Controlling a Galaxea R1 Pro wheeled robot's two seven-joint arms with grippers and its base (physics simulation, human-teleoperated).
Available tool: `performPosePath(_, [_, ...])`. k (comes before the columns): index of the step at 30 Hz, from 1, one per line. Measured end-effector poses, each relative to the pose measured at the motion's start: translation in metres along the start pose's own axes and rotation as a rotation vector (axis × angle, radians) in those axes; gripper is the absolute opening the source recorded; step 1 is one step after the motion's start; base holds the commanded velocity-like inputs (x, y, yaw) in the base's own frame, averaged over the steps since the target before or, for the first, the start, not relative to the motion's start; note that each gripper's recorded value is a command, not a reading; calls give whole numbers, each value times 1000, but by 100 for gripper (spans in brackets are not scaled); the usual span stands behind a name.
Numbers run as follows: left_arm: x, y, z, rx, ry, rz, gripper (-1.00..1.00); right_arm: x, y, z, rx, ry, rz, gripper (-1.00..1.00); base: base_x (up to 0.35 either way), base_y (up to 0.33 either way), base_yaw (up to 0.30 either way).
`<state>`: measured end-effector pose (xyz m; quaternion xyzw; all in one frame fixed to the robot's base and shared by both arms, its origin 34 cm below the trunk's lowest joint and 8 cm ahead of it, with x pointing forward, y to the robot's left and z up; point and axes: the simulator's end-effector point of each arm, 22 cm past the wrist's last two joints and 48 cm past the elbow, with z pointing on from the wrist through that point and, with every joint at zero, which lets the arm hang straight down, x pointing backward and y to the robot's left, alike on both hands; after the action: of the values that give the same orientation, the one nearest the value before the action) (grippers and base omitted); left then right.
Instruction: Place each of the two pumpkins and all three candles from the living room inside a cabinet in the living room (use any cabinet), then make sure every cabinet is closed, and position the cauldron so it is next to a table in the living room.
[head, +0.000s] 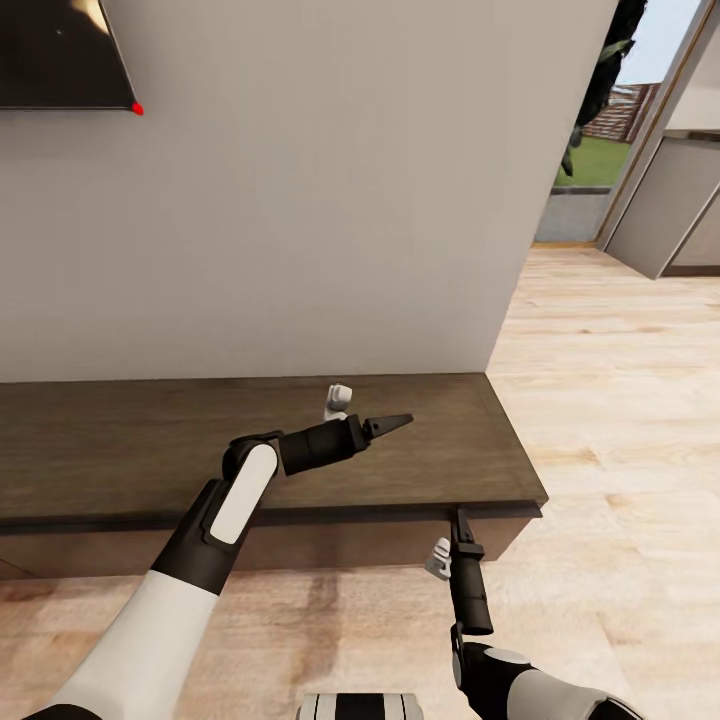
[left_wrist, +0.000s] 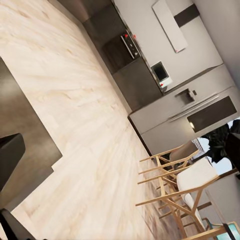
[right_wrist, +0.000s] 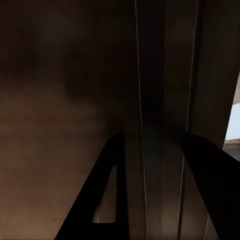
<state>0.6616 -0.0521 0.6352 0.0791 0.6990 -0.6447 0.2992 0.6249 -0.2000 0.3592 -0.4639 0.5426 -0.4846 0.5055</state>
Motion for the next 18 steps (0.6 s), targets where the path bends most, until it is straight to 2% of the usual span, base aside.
performPosePath(3, [0,0,0,0,0,0,100,0,0,0,0,0,0,-100,-32,0,0])
performPosePath(5, [0,-1,1,2,0,-1,100,-1,-2,7,-2,-1,1,-100,-224,0,0])
performPosePath(6, [0,-1,1,2,0,-1,100,-5,6,10,-43,-16,-3,-100,-166,0,0])
performPosePath(7, [0,-1,1,2,-1,-1,100,-6,6,11,-45,-20,-6,-100,-85,0,0])
performPosePath(11, [0,-1,0,1,-1,-1,100,-7,-6,11,10,-22,-5,-100,-23,0,0])
performPosePath(18, [0,-1,0,1,-1,0,100,-7,-7,11,12,-25,-7,-100,-1,0,0])
